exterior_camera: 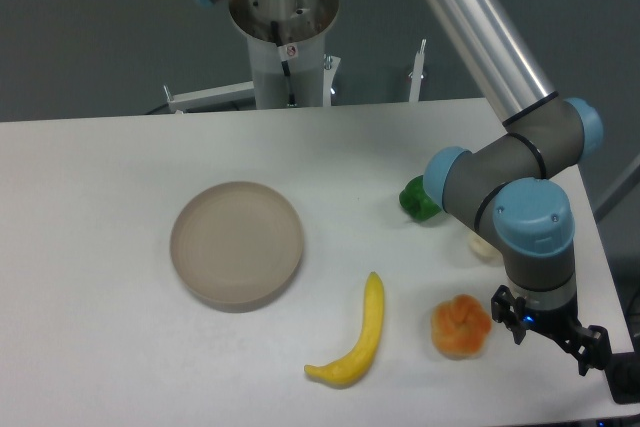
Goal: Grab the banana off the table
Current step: 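Move the open gripper over the yellow banana's stem end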
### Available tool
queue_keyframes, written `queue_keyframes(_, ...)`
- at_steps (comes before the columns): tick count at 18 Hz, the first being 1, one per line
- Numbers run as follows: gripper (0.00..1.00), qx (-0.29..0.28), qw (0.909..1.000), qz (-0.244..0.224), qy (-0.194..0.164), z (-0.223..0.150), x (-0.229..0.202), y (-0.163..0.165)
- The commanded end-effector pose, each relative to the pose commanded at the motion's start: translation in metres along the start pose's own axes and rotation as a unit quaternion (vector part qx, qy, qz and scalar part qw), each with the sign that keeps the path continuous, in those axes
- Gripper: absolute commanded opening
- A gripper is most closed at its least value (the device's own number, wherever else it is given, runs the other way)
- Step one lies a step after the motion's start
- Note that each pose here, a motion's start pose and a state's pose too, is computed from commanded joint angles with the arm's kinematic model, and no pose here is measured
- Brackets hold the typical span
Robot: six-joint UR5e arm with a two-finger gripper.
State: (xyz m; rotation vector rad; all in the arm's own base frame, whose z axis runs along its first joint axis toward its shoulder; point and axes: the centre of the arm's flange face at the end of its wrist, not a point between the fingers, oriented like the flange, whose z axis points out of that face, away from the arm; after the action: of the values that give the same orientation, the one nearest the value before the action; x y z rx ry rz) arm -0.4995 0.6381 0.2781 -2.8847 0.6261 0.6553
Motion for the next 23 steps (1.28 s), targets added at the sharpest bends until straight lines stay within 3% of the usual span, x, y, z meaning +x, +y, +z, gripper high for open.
queue_keyframes(11,1.0,0.001,0.9996,-0.029,0.0,-0.008,0.005,0.003)
queue_keyframes(16,1.0,0.007,0.9939,-0.11,0.004,-0.024,0.026,-0.02)
queue_keyframes(18,1.0,0.007,0.9933,-0.115,0.005,-0.036,0.034,-0.024)
queue_keyframes(21,1.0,0.015,0.9846,-0.171,0.033,-0.047,0.067,-0.031)
queue_keyframes(23,1.0,0.012,0.9846,-0.165,0.057,-0.053,0.086,-0.041)
